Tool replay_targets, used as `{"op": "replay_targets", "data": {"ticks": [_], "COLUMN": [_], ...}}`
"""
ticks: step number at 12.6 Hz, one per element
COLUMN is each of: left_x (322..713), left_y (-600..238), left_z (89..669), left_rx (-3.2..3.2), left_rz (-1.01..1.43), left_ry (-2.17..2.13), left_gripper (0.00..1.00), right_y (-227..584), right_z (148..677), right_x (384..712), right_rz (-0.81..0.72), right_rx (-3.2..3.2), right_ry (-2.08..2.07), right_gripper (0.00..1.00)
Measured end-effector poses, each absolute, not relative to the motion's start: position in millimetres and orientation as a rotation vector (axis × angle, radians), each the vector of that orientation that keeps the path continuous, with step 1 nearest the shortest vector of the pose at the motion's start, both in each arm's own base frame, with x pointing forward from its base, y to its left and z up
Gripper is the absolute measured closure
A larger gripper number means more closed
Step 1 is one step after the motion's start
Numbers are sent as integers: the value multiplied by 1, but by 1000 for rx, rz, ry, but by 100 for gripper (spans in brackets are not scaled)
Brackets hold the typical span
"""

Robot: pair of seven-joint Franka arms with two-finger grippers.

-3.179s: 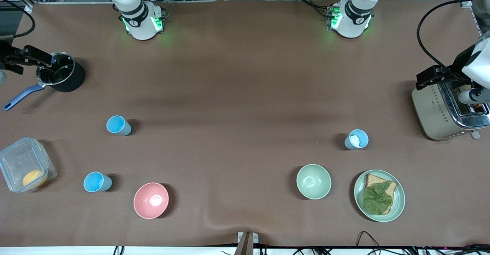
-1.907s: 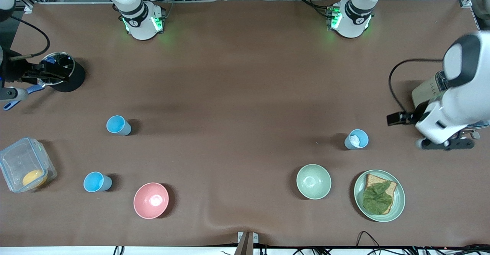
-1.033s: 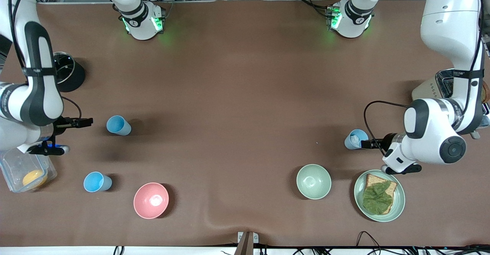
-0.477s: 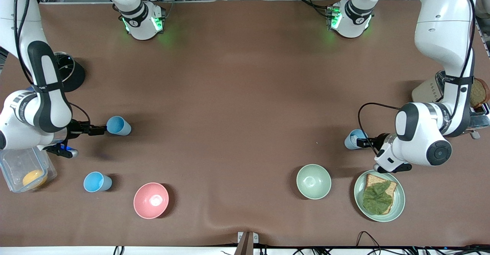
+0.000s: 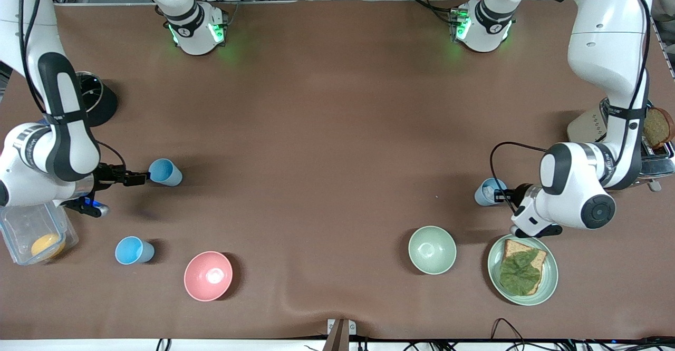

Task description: Stack blue cups with both arms

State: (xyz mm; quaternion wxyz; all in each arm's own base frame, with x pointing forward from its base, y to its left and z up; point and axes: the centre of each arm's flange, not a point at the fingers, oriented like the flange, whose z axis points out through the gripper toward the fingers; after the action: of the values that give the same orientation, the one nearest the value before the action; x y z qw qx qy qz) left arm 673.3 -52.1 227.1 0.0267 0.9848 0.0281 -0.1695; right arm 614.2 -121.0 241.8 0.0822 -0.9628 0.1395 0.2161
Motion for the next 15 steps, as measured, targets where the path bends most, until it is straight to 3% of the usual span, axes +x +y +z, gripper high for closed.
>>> {"op": "replay_targets", "data": {"ticks": [1,2,3,6,7,11,13,15], "left_x": [673,673,673,673,673,673,672,663], "left_y": [-55,-57,-57,-57,-57,-82,-114,-163], "left_z": [227,227,227,227,227,238,256,276], "left_rx": [3043,3043,3044,3044,3043,3024,3004,2979], "left_rz": [-524,-525,-525,-524,-524,-507,-483,-478], "left_ry": [80,77,76,77,76,18,12,34], "left_gripper": [80,80,89,91,96,96,96,96], "right_y": [-119,-118,-118,-113,-111,-101,-100,-103], "right_z": [250,259,263,249,242,222,211,205], "right_x": [614,614,613,604,600,594,592,592], "right_rz": [644,643,646,685,698,686,673,658], "right_rx": [-2875,-2874,-2872,-2859,-2846,-2835,-2843,-2850], "right_ry": [413,412,411,411,416,426,435,445], "right_gripper": [0,0,0,0,0,0,8,32]}}
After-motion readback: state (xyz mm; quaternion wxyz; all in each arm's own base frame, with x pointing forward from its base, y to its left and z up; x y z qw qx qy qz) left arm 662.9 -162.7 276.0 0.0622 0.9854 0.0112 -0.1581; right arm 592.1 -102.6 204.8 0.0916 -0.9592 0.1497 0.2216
